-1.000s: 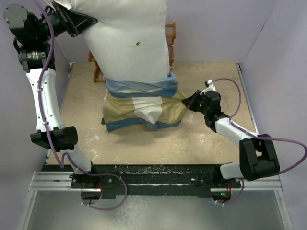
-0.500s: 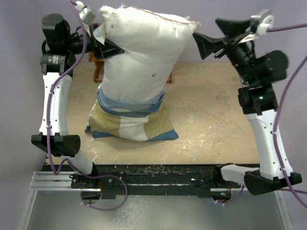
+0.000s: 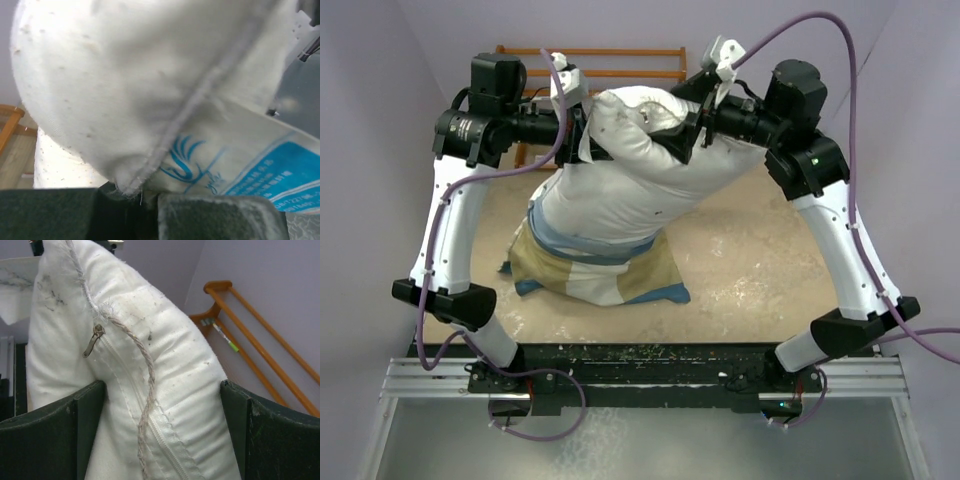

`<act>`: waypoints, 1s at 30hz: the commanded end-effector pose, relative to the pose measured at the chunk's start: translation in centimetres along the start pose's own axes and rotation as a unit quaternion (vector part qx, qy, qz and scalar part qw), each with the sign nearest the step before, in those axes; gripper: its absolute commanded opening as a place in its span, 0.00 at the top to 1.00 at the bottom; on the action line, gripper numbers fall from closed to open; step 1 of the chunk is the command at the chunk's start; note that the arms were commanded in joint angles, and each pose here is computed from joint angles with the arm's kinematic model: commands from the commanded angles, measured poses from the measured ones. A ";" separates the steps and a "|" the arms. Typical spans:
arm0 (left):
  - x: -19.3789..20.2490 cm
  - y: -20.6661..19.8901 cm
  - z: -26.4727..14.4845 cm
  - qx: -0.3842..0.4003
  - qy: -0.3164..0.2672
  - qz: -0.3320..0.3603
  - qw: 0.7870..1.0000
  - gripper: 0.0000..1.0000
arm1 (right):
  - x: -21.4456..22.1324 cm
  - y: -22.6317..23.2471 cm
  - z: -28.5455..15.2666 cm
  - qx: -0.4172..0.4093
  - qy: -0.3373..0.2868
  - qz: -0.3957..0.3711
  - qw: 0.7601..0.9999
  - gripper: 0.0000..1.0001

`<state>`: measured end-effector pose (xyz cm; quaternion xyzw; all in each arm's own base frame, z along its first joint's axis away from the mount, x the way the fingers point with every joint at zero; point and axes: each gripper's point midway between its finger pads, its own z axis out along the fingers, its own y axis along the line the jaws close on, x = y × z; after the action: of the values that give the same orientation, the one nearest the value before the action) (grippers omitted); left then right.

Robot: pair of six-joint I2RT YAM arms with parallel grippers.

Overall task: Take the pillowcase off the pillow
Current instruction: Remove the pillow from the pillowcase.

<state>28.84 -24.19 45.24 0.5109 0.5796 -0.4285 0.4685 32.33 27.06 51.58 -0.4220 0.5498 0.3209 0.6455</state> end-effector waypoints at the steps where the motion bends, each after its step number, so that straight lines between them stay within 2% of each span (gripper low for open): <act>1: 0.2 0.6 0.2 -0.009 0.010 0.030 0.999 1.00 | 2.7 4.6 -0.7 -0.089 0.047 -0.001 0.995 0.00; 5: 0.2 0.7 0.4 -0.015 0.013 0.032 0.999 1.00 | 3.1 5.8 -0.8 -0.117 0.042 0.002 0.992 0.01; 13: 0.2 0.8 0.2 -0.025 0.017 0.038 0.999 1.00 | -2.4 8.8 -3.4 -0.162 -0.045 -0.029 0.985 0.00; 16: 0.2 0.7 0.0 -0.028 0.019 0.040 0.999 1.00 | -3.6 9.9 -4.4 -0.173 -0.067 -0.019 0.982 0.00; 24: -0.3 0.7 -0.1 -0.034 0.014 0.048 0.998 1.00 | -1.9 10.7 -4.6 -0.181 -0.040 0.024 0.982 0.00; 30: -0.7 1.1 0.1 -0.043 0.010 0.044 0.998 1.00 | 5.0 9.1 -0.7 -0.077 0.086 0.047 0.992 0.00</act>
<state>29.27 -24.30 44.05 0.5168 0.5948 -0.4036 0.4649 22.78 28.85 49.49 -0.4907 0.5086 0.4069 0.5788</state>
